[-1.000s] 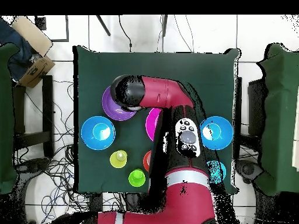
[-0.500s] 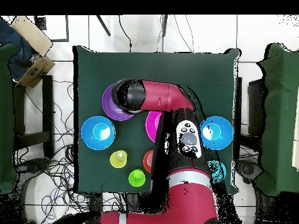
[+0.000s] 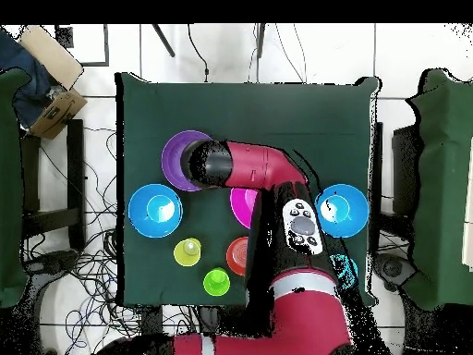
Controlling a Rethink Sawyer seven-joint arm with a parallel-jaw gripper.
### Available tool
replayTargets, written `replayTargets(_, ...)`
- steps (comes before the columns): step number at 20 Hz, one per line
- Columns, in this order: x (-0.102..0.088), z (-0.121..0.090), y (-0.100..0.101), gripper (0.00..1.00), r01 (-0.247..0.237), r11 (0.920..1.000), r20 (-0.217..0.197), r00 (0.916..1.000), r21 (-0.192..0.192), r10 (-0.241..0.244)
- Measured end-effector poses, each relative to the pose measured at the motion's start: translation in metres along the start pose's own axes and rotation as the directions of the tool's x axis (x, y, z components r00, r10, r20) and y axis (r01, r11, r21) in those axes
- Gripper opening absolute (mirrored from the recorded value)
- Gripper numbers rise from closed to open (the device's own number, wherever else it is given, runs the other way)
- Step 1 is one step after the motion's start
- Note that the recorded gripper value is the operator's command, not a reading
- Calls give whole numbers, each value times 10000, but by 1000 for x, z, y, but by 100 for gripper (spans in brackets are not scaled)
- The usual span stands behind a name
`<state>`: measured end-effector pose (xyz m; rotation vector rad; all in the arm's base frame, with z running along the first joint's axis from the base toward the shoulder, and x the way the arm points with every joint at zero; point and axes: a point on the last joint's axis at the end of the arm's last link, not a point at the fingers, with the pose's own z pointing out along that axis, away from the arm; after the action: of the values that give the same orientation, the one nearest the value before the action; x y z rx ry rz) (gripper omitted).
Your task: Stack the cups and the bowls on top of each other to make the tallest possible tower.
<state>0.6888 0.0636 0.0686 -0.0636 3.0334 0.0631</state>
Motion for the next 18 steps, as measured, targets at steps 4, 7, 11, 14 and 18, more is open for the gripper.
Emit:
replayTargets(4,3,5,1,100,108,9999,148,9998,57,-109)
replayTargets(7,4,8,1,100,199,9997,261,9995,120,-202)
replayTargets(11,6,16,2,100,379,9990,415,9984,217,-388)
replayTargets(14,10,23,2,100,481,9985,441,9978,255,-492)
replayTargets(18,15,33,2,100,635,9975,517,9965,312,-651)
